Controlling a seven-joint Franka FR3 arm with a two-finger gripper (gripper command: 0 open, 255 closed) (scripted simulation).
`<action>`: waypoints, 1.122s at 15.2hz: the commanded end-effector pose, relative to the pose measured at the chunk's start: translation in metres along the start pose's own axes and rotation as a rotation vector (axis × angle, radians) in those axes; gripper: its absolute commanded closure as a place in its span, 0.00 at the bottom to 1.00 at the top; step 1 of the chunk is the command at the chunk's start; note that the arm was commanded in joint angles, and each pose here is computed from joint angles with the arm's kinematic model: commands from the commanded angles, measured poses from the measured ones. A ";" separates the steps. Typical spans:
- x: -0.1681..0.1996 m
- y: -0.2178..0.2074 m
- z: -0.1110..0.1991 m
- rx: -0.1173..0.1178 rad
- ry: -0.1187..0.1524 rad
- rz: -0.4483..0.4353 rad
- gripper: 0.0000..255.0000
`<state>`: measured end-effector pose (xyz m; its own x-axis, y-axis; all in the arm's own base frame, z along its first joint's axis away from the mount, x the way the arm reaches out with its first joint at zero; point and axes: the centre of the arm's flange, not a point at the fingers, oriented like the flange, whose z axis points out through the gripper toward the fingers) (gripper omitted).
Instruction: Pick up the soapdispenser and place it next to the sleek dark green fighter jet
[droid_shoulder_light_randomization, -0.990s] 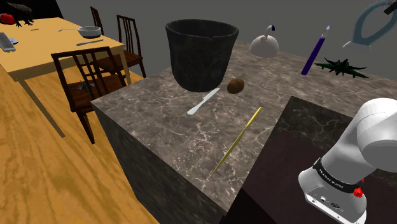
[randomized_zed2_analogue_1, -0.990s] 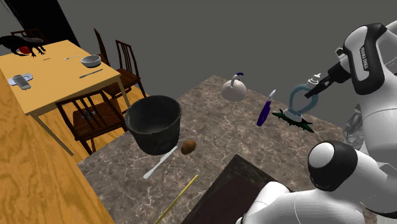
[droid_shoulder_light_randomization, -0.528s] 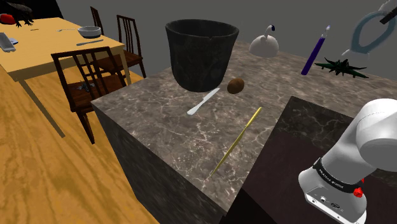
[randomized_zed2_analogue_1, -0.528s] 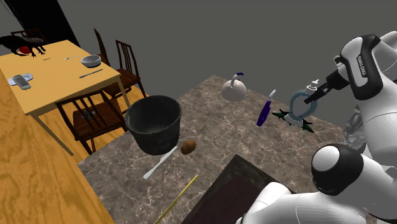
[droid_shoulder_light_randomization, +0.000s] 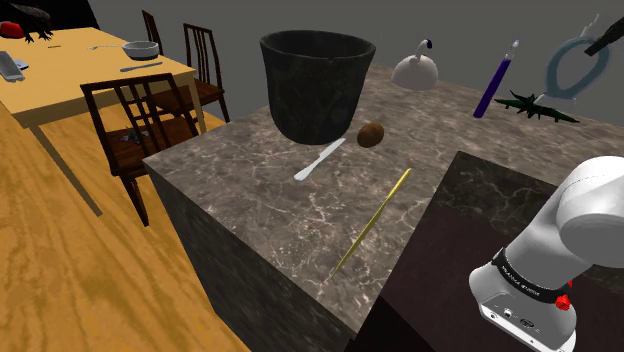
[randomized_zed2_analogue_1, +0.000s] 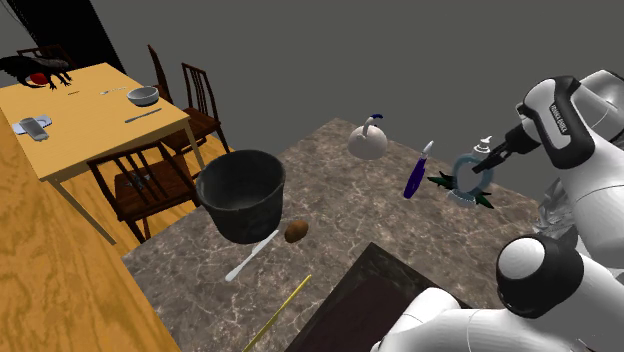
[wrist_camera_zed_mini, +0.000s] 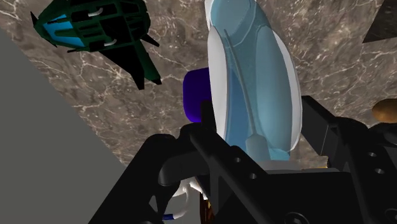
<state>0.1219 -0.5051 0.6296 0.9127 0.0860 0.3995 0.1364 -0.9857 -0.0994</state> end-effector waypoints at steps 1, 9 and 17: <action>-0.004 0.001 0.010 -0.001 0.000 0.000 1.00; -0.021 0.005 0.048 -0.001 0.000 0.000 1.00; -0.034 0.008 0.078 -0.001 0.000 0.000 1.00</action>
<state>0.1220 -0.5051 0.5456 0.9127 0.0861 0.3996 0.1364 -0.9857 -0.0992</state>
